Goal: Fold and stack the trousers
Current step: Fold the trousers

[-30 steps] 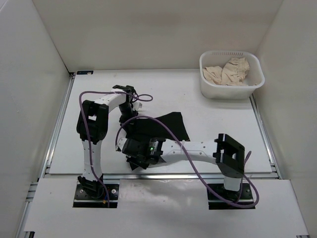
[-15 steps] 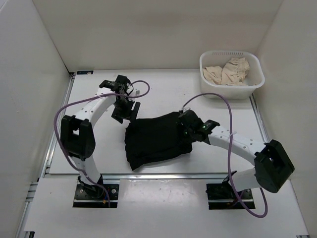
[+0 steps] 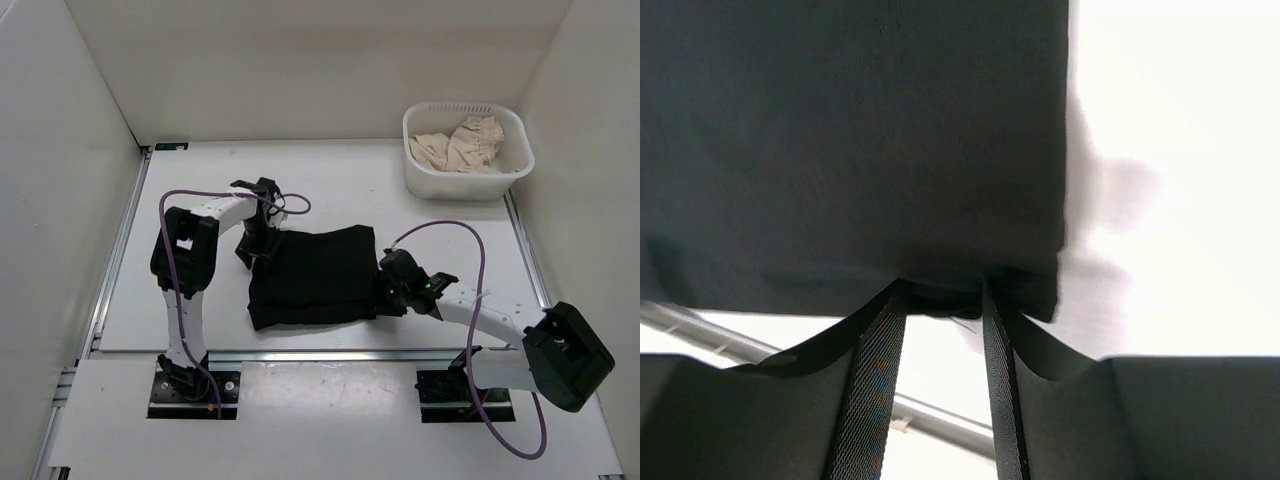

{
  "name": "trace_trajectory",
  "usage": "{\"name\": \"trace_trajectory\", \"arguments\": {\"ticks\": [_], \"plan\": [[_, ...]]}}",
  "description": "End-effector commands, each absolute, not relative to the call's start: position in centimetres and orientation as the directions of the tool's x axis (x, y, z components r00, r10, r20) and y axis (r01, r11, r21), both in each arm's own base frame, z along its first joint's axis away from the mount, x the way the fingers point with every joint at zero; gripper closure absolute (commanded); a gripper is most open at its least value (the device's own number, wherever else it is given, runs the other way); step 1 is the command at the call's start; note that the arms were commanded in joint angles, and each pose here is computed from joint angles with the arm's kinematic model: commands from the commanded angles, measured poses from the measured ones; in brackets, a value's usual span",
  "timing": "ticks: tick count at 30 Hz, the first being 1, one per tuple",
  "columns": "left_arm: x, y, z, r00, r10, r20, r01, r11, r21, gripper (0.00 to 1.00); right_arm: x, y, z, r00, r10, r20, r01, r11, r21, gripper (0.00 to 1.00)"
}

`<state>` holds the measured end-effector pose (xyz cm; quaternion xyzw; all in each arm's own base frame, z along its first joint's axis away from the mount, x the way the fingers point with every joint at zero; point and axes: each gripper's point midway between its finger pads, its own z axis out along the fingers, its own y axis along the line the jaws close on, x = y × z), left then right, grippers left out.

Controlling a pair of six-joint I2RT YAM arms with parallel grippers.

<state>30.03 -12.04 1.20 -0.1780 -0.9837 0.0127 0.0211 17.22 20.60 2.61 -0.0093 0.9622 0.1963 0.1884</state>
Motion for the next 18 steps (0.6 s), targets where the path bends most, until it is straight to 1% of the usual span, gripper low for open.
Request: {"name": "trace_trajectory", "arguments": {"ticks": [1, 2, 3, 5, 6, 8, 9, 10, 11, 12, 13, 14, 15, 16, 17, 18], "plan": [[36.1, -12.4, 1.7, -0.925, 0.349, -0.15, 0.343, 0.937, 0.065, 0.36, 16.8, 21.0, 3.1, -0.926, 0.125, -0.356, -0.045, 0.901, 0.432, 0.59], [36.7, -12.6, 1.5, -0.924, 0.348, -0.161, 0.342, 0.937, 0.065, 0.36, 16.8, 21.2, 3.4, -0.925, 0.125, -0.358, -0.051, 0.894, 0.444, 0.59], [37.0, -12.7, 1.4, -0.923, 0.348, -0.164, 0.342, 0.938, 0.065, 0.34, 16.3, 21.6, 3.5, -0.932, 0.11, -0.346, -0.064, 0.888, 0.456, 0.59], [38.3, -13.2, 2.4, -0.916, 0.345, -0.205, 0.339, 0.938, 0.065, 0.28, 16.1, 21.7, 3.8, -0.936, 0.084, -0.341, -0.087, 0.886, 0.455, 0.58], [38.6, -13.3, 2.7, -0.914, 0.345, -0.214, 0.339, 0.939, 0.064, 0.22, 16.8, 22.3, 5.0, -0.928, 0.075, -0.365, -0.111, 0.879, 0.463, 0.56], [38.6, -13.5, 4.6, -0.906, 0.341, -0.251, 0.339, 0.939, 0.055, 0.16, 17.0, 22.5, 7.0, -0.915, 0.013, -0.403, -0.187, 0.872, 0.452, 0.5], [38.4, -13.4, 5.5, -0.901, 0.34, -0.269, 0.338, 0.94, 0.055, 0.13, 18.9, 23.0, 9.5, -0.893, 0.032, -0.45, -0.203, 0.862, 0.465, 0.44], [38.4, -13.4, 8.0, -0.884, 0.333, -0.327, 0.335, 0.941, 0.054, 0.1, 19.8, 22.8, 11.0, -0.871, 0.012, -0.491, -0.242, 0.859, 0.451, 0.37], [37.9, -13.0, 8.8, -0.882, 0.323, -0.342, 0.329, 0.943, 0.045, 0.07, 20.7, 22.7, 12.4, -0.857, 0.019, -0.514, -0.25, 0.858, 0.448, 0.34], [37.7, -12.3, 10.0, -0.88, 0.307, -0.363, 0.313, 0.949, 0.044, 0.0, 21.4, 22.1, 13.0, -0.858, 0.023, -0.513, -0.236, 0.869, 0.435, 0.31], [37.6, -11.9, 11.3, -0.872, 0.295, -0.391, 0.303, 0.952, 0.044, 0.0, 23.8, 21.6, 15.5, -0.833, 0.066, -0.55, -0.228, 0.864, 0.449, 0.28], [37.5, -11.3, 14.0, -0.851, 0.267, -0.452, 0.287, 0.958, 0.025, 0.0, 25.0, 21.2, 15.3, -0.846, 0.084, -0.526, -0.192, 0.873, 0.448, 0.25], [36.6, -11.0, 14.4, -0.855, 0.258, -0.45, 0.287, 0.958, 0.004, 0.0, 26.8, 19.9, 15.4, -0.846, 0.123, -0.519, -0.146, 0.882, 0.447, 0.23], [35.5, -10.8, 14.7, -0.861, 0.26, -0.438, 0.292, 0.956, -0.007, 0.0, 28.1, 19.7, 16.2, -0.843, 0.135, -0.521, -0.138, 0.882, 0.451, 0.19], [34.5, -10.4, 15.6, -0.858, 0.25, -0.449, 0.289, 0.957, -0.018, 0.0, 29.2, 19.5, 14.4, -0.87, 0.141, -0.473, -0.097, 0.891, 0.443, 0.19], [32.5, -10.3, 14.1, -0.883, 0.258, -0.392, 0.297, 0.954, -0.042, 0.0, 30.2, 18.9, 14.0, -0.879, 0.155, -0.451, -0.076, 0.888, 0.454, 0.17]]}}
